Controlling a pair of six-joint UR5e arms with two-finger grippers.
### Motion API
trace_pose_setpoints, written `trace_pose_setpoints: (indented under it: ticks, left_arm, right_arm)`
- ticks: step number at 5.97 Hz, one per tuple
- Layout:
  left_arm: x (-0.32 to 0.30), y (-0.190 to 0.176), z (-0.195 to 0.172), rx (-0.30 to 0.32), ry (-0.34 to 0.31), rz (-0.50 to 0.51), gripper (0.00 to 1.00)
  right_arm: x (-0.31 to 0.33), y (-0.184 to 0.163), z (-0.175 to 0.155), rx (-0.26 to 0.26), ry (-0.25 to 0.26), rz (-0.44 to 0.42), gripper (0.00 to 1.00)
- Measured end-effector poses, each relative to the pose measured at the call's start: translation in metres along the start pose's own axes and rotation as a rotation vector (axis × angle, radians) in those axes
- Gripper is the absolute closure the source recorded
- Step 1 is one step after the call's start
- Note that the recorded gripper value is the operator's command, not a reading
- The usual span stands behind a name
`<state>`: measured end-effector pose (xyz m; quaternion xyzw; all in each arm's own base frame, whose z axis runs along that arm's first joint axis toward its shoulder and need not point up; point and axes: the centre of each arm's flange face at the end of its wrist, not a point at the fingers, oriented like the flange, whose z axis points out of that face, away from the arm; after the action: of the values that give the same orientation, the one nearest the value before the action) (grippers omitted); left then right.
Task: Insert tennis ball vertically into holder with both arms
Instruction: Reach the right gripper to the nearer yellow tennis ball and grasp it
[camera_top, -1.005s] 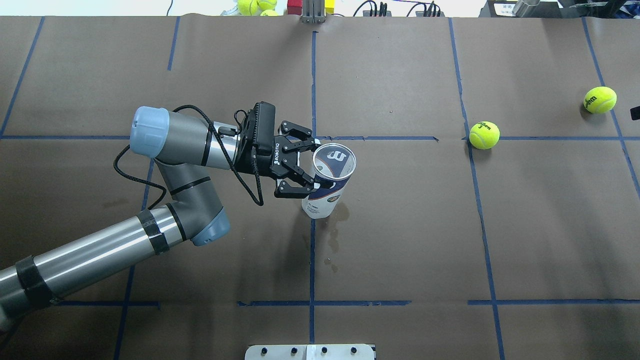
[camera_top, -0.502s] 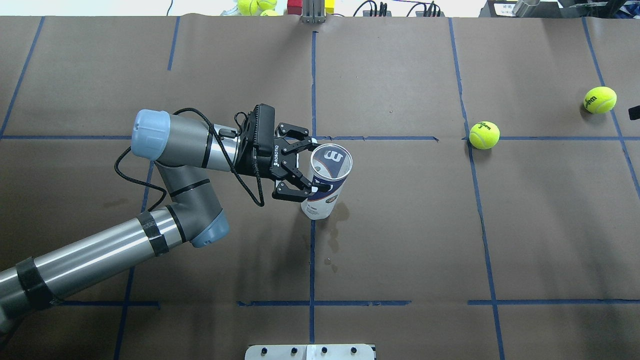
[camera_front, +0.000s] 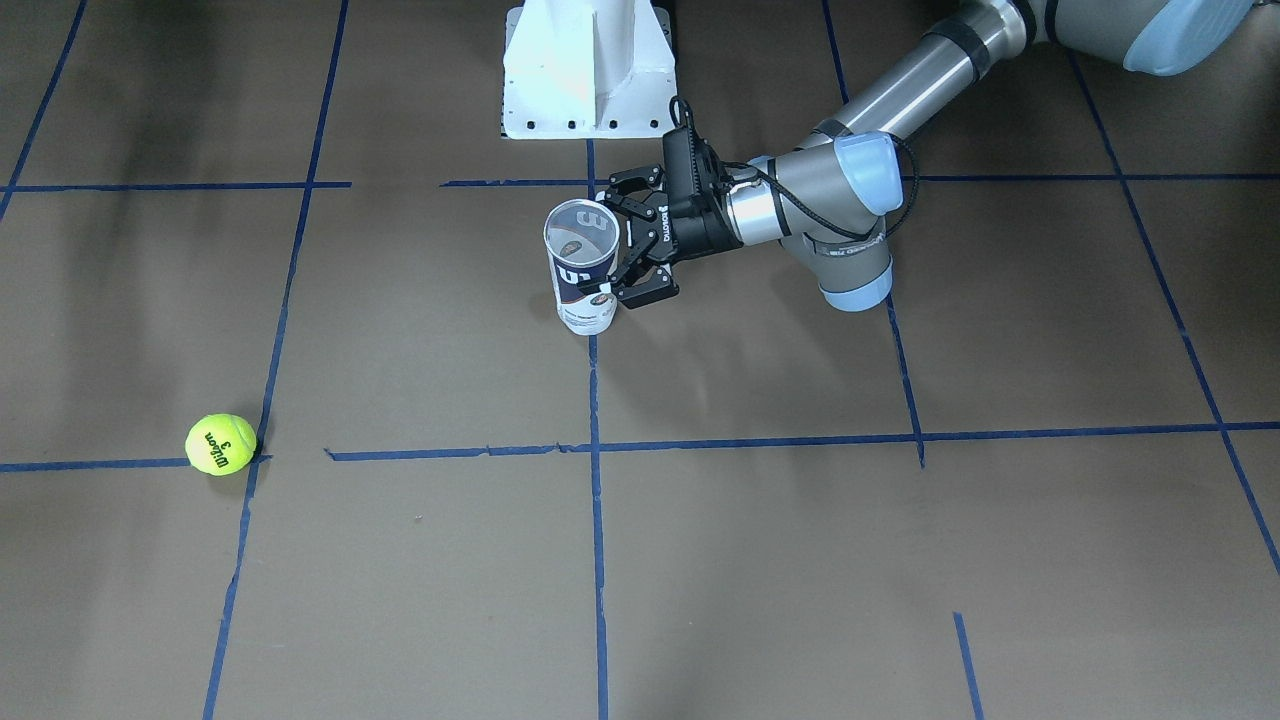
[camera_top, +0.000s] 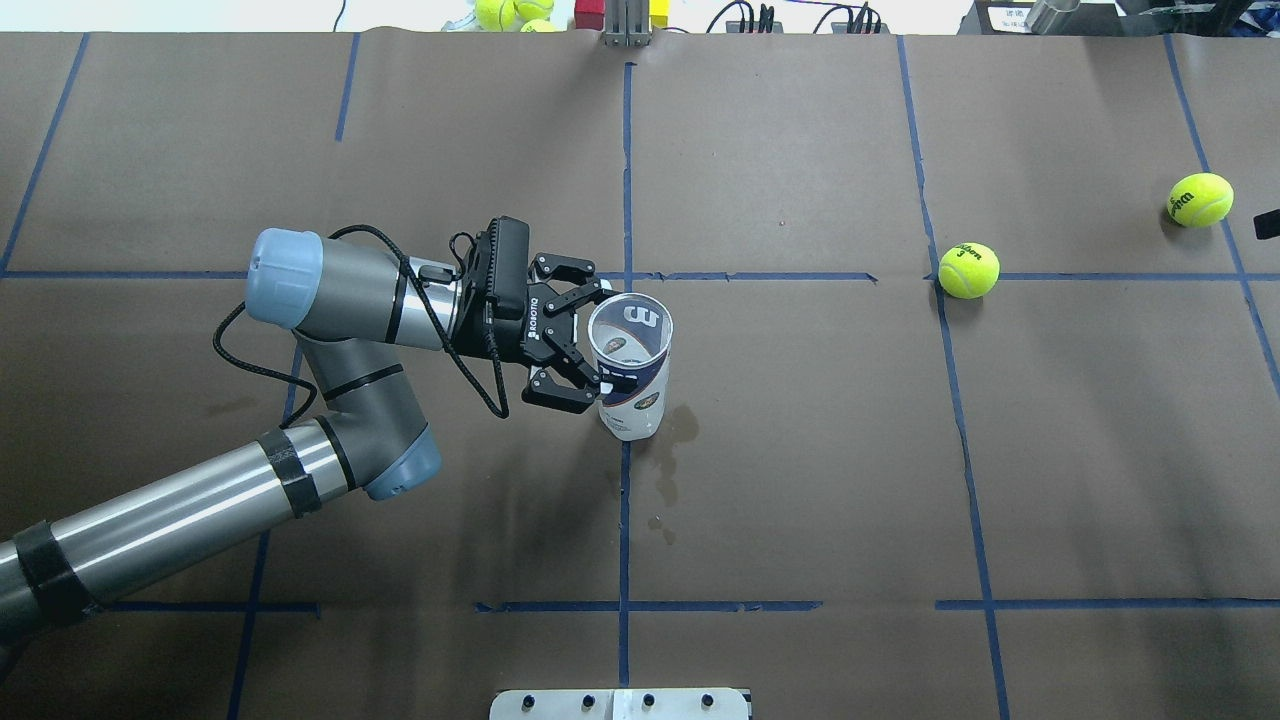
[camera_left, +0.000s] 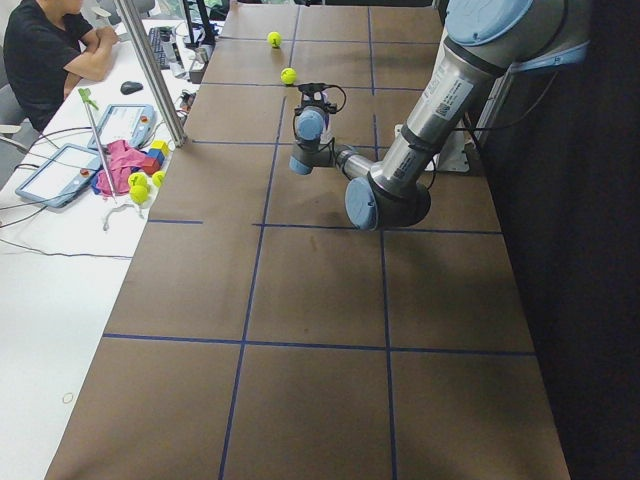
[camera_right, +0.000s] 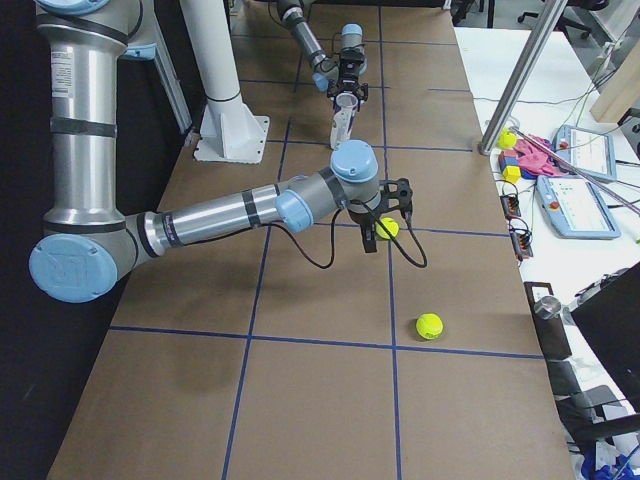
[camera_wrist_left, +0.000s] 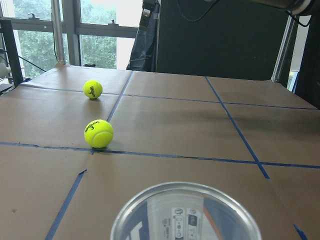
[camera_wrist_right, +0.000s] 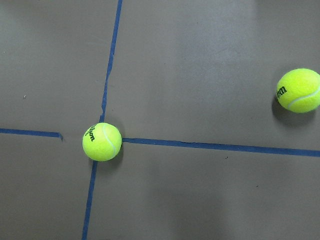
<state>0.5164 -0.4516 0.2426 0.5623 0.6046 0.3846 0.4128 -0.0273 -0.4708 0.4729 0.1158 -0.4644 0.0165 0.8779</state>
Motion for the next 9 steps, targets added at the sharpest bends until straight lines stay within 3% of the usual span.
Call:
trace_pose_setpoints:
  ticks: [3, 6, 9]
  left_arm:
    - [0.002, 0.004, -0.002, 0.000, 0.002, -0.006, 0.04]
    - [0.005, 0.004, -0.002, 0.008, 0.009, -0.003, 0.01]
    - [0.008, 0.005, 0.000, 0.012, 0.015, -0.004, 0.01]
  right_arm:
    - [-0.019, -0.011, 0.014, -0.016, -0.008, 0.038, 0.00]
    - [-0.063, -0.075, 0.090, -0.054, 0.046, 0.145, 0.00]
    - [-0.111, -0.089, 0.160, -0.080, 0.118, 0.198, 0.00]
